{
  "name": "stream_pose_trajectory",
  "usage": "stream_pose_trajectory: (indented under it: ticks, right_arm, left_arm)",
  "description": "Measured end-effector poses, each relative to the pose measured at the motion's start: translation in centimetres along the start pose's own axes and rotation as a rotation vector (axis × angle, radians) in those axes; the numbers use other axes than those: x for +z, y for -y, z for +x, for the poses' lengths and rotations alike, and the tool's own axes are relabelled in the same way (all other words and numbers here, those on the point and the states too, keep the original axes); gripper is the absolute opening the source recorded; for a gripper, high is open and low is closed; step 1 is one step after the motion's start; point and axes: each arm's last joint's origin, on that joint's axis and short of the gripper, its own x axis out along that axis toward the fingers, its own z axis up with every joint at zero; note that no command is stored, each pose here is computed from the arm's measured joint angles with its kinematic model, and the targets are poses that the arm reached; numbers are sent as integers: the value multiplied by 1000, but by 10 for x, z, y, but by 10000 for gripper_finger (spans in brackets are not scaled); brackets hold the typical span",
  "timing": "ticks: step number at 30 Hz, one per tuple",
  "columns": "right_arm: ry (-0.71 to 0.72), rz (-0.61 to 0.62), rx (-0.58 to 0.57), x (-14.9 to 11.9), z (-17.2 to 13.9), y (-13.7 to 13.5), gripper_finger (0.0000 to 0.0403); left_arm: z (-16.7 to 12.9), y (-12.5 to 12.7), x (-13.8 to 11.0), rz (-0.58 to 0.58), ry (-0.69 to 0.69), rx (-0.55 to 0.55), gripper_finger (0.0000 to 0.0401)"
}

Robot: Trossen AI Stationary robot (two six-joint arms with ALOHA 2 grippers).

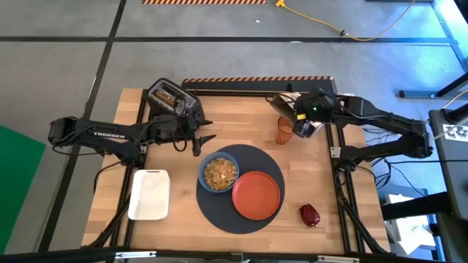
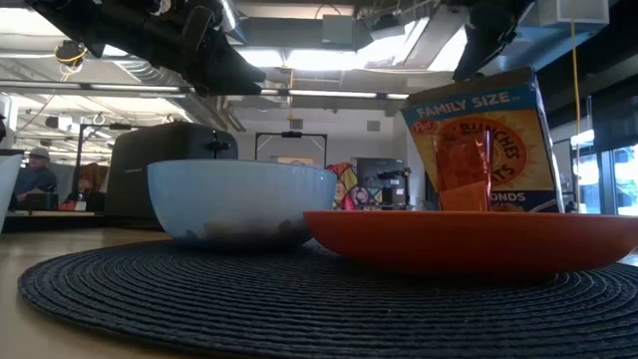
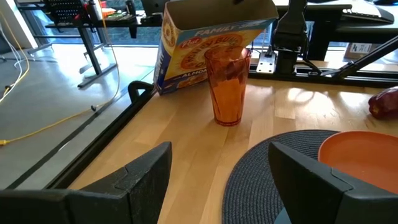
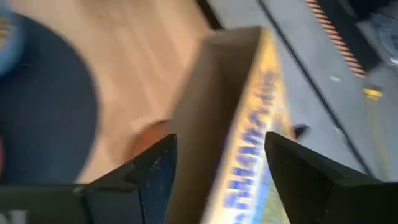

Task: Arrange a breakfast setting
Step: Adjust the cereal box

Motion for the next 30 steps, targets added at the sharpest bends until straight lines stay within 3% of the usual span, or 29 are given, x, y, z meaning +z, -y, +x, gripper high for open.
stream_pose_trajectory:
  ticks: [4,9,18,25,30]
  right_arm:
    - [-45,-1,-97,-3,2,5,202]
    - [-94,14,-107,-8,4,12,151]
    - [-103,115,-159,-4,-6,50,11]
    - [21,265,-161,4,-45,105,12]
    - [-15,337,-194,-9,-57,129,7]
  left_arm:
    - [0,0,0,0,0,0,262]
    - [0,0,0,0,0,0,262]
    - [0,0,0,0,0,3,262]
    - [0,0,0,0,-3,3,262]
    - [0,0,-1,3,-14,3,262]
